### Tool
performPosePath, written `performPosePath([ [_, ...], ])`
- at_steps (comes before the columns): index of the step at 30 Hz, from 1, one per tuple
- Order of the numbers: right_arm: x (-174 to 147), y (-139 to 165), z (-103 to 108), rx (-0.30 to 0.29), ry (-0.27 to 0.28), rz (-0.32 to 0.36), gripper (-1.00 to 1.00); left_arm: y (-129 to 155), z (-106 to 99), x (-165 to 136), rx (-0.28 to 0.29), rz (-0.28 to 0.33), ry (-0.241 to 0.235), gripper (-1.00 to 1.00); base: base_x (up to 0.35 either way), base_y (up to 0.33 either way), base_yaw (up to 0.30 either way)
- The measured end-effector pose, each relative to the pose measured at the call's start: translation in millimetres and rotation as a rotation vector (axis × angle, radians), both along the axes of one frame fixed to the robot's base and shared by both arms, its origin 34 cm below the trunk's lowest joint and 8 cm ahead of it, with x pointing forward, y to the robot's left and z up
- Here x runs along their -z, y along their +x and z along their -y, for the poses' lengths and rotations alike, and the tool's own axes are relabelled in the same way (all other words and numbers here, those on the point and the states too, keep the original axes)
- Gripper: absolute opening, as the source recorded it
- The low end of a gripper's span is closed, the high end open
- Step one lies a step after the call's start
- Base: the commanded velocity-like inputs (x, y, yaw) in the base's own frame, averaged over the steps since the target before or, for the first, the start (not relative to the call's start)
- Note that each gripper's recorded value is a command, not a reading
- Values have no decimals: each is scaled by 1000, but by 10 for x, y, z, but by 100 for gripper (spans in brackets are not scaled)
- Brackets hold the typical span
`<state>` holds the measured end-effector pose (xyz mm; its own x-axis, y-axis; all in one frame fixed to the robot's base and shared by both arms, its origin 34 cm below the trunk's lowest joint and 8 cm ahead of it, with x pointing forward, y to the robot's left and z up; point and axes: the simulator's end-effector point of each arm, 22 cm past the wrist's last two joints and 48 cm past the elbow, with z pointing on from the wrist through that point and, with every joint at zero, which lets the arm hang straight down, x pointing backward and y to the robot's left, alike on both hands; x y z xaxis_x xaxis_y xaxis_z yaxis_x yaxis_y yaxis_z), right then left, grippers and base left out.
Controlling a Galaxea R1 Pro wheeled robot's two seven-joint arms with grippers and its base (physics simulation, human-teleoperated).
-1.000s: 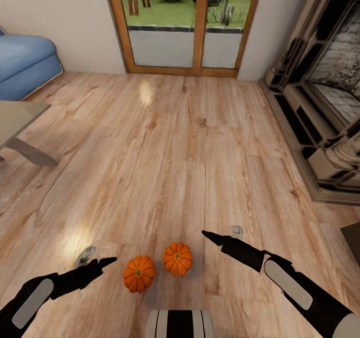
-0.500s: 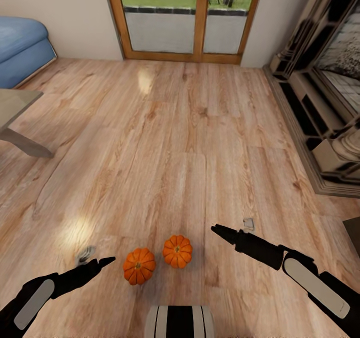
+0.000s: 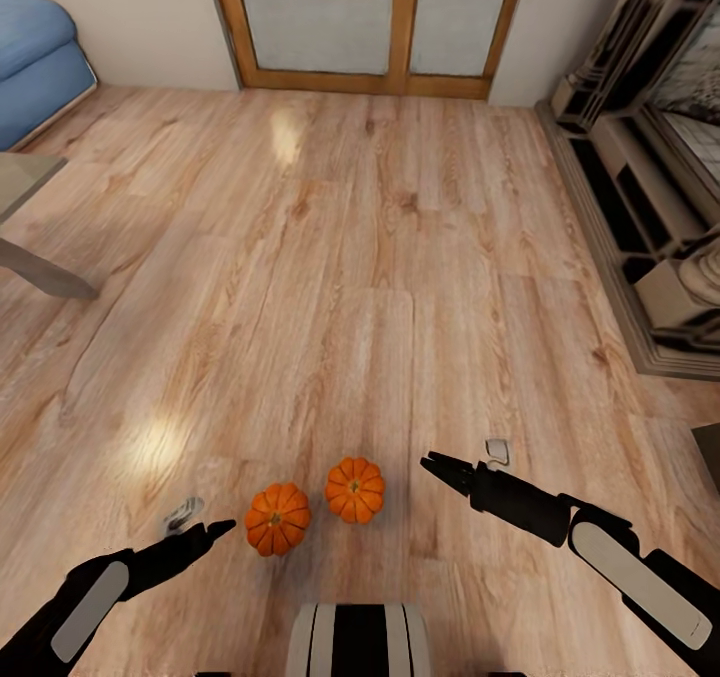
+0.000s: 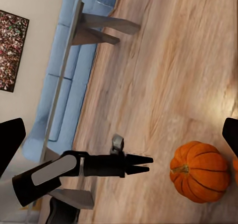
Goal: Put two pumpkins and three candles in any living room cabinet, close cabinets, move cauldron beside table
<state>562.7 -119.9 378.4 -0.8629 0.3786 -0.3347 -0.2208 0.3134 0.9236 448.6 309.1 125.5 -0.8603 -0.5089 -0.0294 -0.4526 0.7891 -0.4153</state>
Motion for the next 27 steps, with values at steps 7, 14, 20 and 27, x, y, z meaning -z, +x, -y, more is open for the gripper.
performPosePath([
  [7,133,-31,-8,2,1,-27,100,-121,7,131,-1,-39,23,100,0,0,0],
  [14,132,-34,-23,1,3,-26,100,-93,53,113,4,-31,14,100,0,0,0],
  [20,136,-35,-23,1,3,-27,100,-89,87,110,4,-30,7,100,0,-2,0],
  [27,137,-33,-21,2,2,-26,100,-136,275,126,24,-38,-17,100,0,-117,0],
])
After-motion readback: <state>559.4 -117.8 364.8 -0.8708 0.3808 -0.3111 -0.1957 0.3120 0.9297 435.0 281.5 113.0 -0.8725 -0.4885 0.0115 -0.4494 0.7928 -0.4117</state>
